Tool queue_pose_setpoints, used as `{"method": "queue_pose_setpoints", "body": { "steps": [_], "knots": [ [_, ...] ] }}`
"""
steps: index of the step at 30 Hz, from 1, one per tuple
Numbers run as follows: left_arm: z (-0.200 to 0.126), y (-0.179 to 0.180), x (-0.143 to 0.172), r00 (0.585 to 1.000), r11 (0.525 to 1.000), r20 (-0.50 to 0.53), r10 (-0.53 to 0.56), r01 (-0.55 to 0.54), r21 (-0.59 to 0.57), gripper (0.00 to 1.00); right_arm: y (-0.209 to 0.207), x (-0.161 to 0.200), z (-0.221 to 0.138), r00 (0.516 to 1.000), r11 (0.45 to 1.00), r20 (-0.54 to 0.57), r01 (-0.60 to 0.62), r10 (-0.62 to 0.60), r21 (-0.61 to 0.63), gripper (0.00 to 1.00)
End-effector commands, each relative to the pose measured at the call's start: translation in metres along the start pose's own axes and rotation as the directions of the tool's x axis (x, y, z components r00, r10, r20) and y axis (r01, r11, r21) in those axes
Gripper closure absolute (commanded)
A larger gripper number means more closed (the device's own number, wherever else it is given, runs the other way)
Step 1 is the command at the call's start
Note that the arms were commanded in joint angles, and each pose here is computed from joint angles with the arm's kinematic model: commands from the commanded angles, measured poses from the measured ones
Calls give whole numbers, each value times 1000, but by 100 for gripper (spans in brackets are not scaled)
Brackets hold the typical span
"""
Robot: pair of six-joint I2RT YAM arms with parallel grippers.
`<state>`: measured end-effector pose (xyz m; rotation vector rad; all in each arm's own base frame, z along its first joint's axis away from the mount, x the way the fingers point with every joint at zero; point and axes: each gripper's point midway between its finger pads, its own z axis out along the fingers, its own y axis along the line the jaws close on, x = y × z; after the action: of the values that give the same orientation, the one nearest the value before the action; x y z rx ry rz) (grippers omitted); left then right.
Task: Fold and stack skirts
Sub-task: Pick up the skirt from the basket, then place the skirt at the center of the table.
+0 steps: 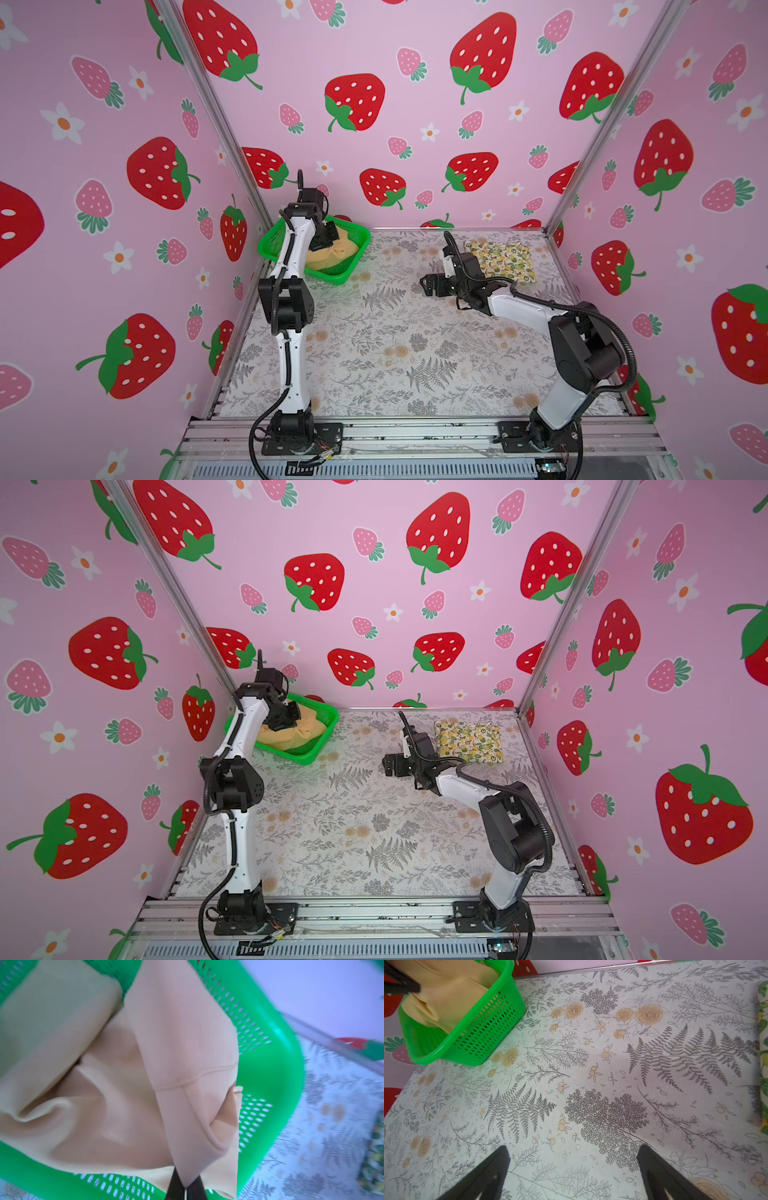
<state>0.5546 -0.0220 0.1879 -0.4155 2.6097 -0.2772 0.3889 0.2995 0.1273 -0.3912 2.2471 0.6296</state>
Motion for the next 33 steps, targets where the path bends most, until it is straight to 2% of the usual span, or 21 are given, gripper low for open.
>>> {"method": "queue_pose_setpoints", "body": {
  "steps": [1, 5, 9, 14, 18, 22, 28, 33],
  "knots": [
    [-36, -33, -6, 999, 990, 44, -28, 22, 142, 100, 5, -6, 1, 1000, 1000, 15, 11, -11, -7, 0],
    [-72, -60, -4, 995, 965, 87, -45, 20, 263, 100, 4, -12, -1, 999, 1000, 31, 16, -16, 7, 0],
    [-117, -95, 8, 990, 935, 136, -23, -27, 354, 100, -1, -23, -10, 997, 998, 67, 25, -29, 49, 0],
    [-170, -145, 50, 976, 902, 205, 68, -148, 405, 100, -15, -45, -41, 987, 992, 159, 14, -34, 126, 0],
    [-192, -176, 94, 963, 870, 233, 134, -227, 438, 100, -28, -62, -72, 972, 984, 235, -15, -28, 176, 0],
    [-182, -199, 144, 951, 854, 212, 223, -296, 428, 100, -51, -71, -105, 952, 971, 308, -73, -1, 228, 0],
    [-126, -223, 215, 946, 840, 119, 300, -322, 436, 100, -87, -68, -139, 923, 948, 379, -174, 63, 266, 0],
    [-95, -239, 243, 942, 838, 62, 331, -324, 440, 100, -102, -65, -152, 914, 941, 397, -204, 85, 269, 0]
  ]
}}
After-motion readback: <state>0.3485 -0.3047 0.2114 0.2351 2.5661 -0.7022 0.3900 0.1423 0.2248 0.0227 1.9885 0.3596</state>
